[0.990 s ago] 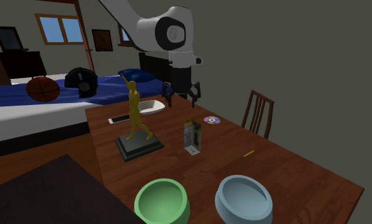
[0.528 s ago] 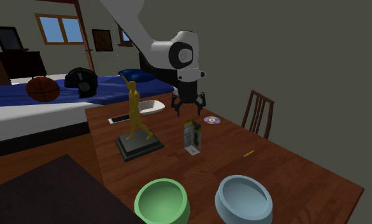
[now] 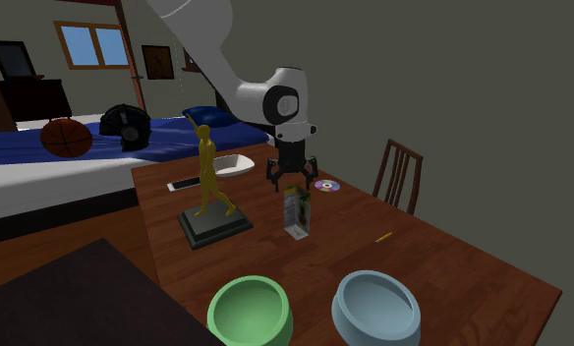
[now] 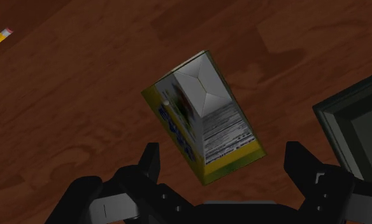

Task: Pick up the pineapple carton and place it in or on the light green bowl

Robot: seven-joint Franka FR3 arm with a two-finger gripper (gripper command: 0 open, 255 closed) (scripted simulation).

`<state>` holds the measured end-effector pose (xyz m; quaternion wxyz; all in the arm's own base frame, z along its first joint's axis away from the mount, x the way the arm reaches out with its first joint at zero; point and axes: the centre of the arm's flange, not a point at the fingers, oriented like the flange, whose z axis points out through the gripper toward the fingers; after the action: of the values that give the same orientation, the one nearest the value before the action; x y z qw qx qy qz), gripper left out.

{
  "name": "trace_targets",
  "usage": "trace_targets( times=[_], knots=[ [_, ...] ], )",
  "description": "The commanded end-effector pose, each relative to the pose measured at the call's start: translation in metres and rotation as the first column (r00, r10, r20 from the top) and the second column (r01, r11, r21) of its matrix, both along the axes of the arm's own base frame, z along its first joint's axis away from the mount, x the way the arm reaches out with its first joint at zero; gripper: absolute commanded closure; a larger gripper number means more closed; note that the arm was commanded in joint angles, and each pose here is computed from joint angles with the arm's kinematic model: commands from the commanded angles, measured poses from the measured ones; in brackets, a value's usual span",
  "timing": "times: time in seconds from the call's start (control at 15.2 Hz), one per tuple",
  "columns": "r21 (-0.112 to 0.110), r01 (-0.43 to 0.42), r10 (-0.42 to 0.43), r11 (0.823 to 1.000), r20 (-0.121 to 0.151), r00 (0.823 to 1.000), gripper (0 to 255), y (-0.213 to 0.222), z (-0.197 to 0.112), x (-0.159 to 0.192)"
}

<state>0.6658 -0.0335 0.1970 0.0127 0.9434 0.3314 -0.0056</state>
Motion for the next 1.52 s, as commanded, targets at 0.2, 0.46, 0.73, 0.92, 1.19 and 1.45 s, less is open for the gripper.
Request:
trace_targets(
  times=[0.2,0.46,0.73,0.92,1.19,1.45],
  knots=[
    [0.000,0.000,0.000,1.000,0.001,1.000,0,-0.001,-0.003,0.001],
    [0.000,0.000,0.000,1.000,0.001,1.000,255,-0.001,-0.003,0.001],
    [0.000,0.000,0.000,1.000,0.001,1.000,255,-0.001,-0.003,0.001],
    [0.000,0.000,0.000,1.000,0.001,1.000,255,-0.001,-0.003,0.001],
    [0.000,0.000,0.000,1.000,0.001,1.000,255,-0.001,0.007,0.001],
    [0.000,0.000,0.000,1.000,0.001,1.000,255,-0.001,0.029,0.001]
  ],
)
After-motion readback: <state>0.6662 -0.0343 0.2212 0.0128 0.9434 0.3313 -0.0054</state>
